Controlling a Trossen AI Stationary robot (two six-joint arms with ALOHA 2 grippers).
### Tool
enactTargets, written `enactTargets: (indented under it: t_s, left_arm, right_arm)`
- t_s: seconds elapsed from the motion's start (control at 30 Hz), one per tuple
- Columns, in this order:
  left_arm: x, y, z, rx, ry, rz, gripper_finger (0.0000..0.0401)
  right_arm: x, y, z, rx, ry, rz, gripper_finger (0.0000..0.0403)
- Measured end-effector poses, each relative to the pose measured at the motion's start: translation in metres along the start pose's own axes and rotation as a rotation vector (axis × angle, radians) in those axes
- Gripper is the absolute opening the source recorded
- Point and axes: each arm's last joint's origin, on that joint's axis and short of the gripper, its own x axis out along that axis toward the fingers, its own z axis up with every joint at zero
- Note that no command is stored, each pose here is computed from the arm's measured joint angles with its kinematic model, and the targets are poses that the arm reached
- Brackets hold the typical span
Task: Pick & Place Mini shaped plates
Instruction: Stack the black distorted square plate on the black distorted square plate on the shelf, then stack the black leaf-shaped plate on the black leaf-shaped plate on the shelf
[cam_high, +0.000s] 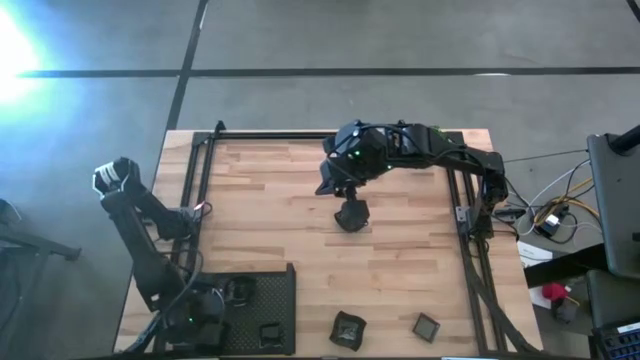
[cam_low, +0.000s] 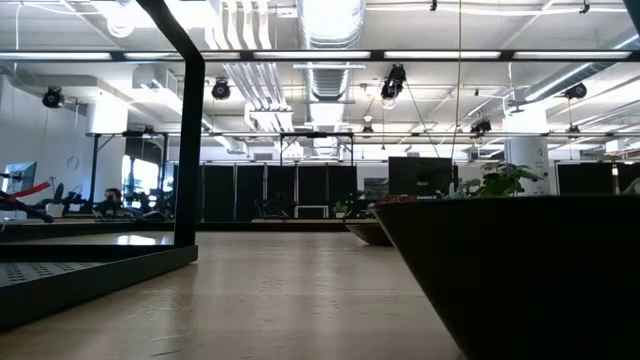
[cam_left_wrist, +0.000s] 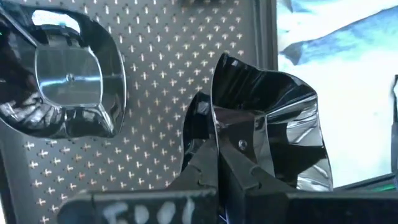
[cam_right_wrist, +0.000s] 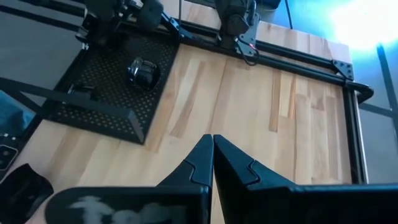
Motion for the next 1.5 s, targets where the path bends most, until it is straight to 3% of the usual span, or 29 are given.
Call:
enactTargets:
  t_s: [0.83,1.37,1.5]
  left_arm:
    - [0.020,0.013,-0.012,0.015,0.094,-0.004,0.0001]
    - [0.019,0.013,-0.012,0.063,0.109,-0.013,0.0048]
    - [0.011,0.016,-0.014,0.007,0.127,-0.009,0.0048]
  right_arm:
    - [-0.002,0.000,0.000,-0.001,-0.003,-0.004,0.0008]
    - [-0.002,0.000,0.000,0.010,-0.003,-0.005,0.0008]
    - [-0.002,0.000,0.000,0.010,-0.003,-0.006,0.0008]
